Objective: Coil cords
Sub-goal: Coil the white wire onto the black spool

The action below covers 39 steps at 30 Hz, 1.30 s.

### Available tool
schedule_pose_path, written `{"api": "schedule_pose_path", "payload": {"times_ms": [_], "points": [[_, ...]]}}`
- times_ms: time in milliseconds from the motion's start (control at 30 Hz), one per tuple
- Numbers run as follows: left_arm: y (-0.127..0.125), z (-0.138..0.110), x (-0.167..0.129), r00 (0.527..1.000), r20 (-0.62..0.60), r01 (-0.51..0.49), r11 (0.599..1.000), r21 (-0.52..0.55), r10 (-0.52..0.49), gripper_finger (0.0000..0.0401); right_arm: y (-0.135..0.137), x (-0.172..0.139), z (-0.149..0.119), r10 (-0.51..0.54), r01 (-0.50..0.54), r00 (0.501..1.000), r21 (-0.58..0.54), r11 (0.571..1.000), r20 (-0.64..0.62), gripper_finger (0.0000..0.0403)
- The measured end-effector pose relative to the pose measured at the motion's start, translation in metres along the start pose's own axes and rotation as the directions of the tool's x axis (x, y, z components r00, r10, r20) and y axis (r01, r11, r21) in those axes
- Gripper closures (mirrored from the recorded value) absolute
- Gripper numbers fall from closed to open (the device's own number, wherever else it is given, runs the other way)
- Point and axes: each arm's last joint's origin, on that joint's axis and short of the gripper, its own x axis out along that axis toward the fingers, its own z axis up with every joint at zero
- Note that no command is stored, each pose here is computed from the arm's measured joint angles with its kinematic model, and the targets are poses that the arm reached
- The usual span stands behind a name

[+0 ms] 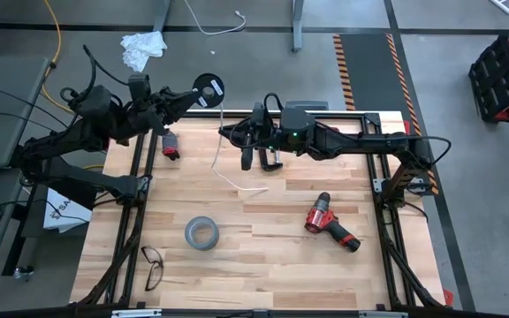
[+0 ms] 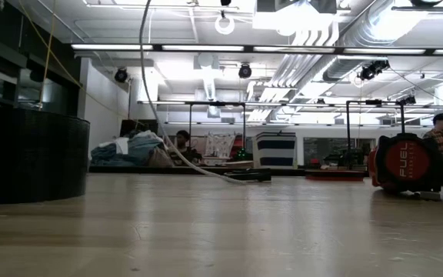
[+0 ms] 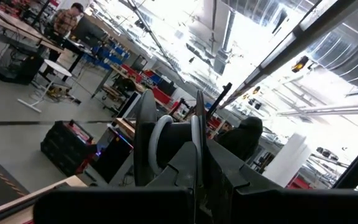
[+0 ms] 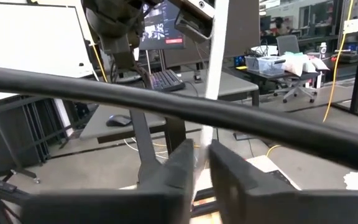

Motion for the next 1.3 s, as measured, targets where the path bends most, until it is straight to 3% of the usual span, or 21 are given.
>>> {"api": "schedule_pose_path", "payload": {"times_ms": [67,267,467,567,733,867,1067,1300], "points": [[0.000,0.000,0.000,1.000,0.000,0.000,1.000,0.000,0.000,0.0394,0.000,0.000,0.000,-0.004,0.004,1.000,-0.001,1.000,0.005,0.0393],[-0.001,0.001,0.000,1.000,0.014,0.009,1.000,-0.021,-0.009,0.0394,0.008,-0.001,0.001,0.006,-0.006,1.000,0.014,1.000,0.021,0.0400],[0.000,-0.010,0.017,0.999,-0.012,0.035,0.984,-0.173,-0.038,0.0394,0.018,-0.001,0.006,0.024,-0.026,0.995,0.018,0.999,0.093,0.0401],[0.001,-0.017,0.026,0.997,-0.042,0.055,0.955,-0.290,-0.070,0.0394,0.020,-0.001,0.009,0.034,-0.037,0.991,0.021,0.999,0.130,0.0402],[0.002,-0.028,0.037,0.990,-0.096,0.046,0.872,-0.487,-0.106,0.0396,0.021,-0.002,0.012,0.041,-0.041,0.986,-0.002,0.999,0.161,0.0402],[0.004,-0.030,0.040,0.991,-0.097,0.035,0.863,-0.504,-0.096,0.0396,0.021,-0.002,0.016,0.048,-0.049,0.979,0.000,0.999,0.200,0.0402],[0.006,-0.030,0.040,0.996,-0.077,0.002,0.881,-0.474,-0.043,0.0396,0.026,-0.004,0.019,0.064,-0.063,0.969,-0.011,0.998,0.239,0.0402],[0.005,-0.039,0.047,0.993,-0.106,-0.013,0.822,-0.570,-0.057,0.0396,0.020,-0.002,0.019,0.047,-0.043,0.967,-0.022,0.999,0.251,0.0403]]}}
